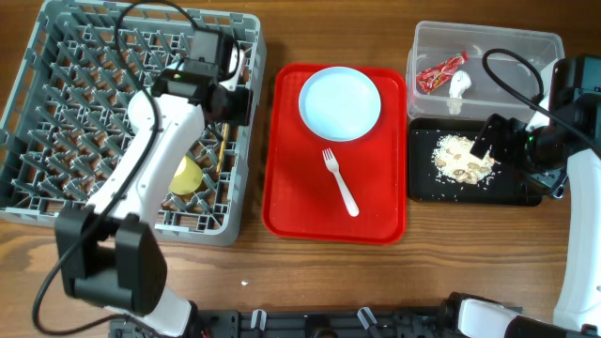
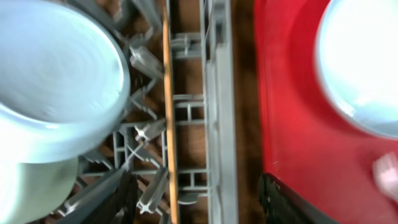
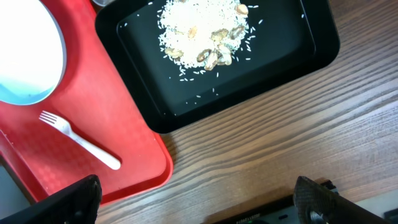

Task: Sort waste into correct bins and load items into the dishwasher rack
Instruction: 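Place the wooden chopstick upright into the dish rack, then grasp the white plastic fork on the red tray with the left gripper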

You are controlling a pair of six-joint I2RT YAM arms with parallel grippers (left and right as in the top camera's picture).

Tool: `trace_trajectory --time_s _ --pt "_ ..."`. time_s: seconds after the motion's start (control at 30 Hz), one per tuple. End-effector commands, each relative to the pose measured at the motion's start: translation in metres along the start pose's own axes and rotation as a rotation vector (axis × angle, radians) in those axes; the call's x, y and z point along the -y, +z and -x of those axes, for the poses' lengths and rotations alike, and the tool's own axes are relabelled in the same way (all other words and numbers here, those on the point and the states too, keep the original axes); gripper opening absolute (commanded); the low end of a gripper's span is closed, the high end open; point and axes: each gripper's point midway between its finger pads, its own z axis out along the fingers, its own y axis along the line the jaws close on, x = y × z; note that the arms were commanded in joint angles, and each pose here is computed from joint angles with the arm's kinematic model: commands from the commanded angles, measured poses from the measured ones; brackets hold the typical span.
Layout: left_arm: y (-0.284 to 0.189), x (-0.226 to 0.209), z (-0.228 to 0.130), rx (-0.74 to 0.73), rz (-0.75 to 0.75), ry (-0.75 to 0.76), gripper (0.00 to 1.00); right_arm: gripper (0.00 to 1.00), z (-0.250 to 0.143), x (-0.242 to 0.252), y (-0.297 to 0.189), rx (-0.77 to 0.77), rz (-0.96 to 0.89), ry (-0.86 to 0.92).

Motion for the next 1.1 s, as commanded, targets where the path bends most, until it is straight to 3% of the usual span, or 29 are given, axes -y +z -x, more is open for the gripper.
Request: trace_trajectory --time_s 0.0,0.17,0.33,0.47,0.77,0.87,0.93,1.07 --pt "-0.064 0.065 0.022 0.109 -0.286 -0.096 0.59 1.0 0.003 0.002 -0.008 0.033 -0.005 0.01" --pt "-0.039 0.156 -0.034 -0.113 -0.354 -0.142 0.59 1.0 0.003 0.002 -0.008 0.033 -0.005 0.01" --pt "0.018 0.202 -0.081 -0.233 -0.205 -0.152 0.61 1.0 0.003 0.002 -0.008 0.033 -0.005 0.01" --pt "0.061 0.215 -0.109 -0.262 -0.076 -0.171 0.64 1.0 0.003 0.002 -0.008 0.032 -0.005 0.01" --pt "0.101 0.224 -0.146 -0.329 0.004 -0.149 0.59 1.0 0.003 0.002 -0.008 0.033 -0.005 0.01" --pt "0.103 0.224 -0.149 -0.335 0.008 -0.148 0.33 1.0 0.003 0.002 -0.008 0.032 -0.005 0.01" --pt "0.103 0.224 -0.149 -0.338 0.01 -0.148 0.21 1.0 0.003 0.002 -0.008 0.032 -0.005 0.01" --pt "0.102 0.221 -0.152 -0.35 0.02 -0.145 0.18 1.0 0.003 0.002 -0.008 0.032 -0.005 0.01"
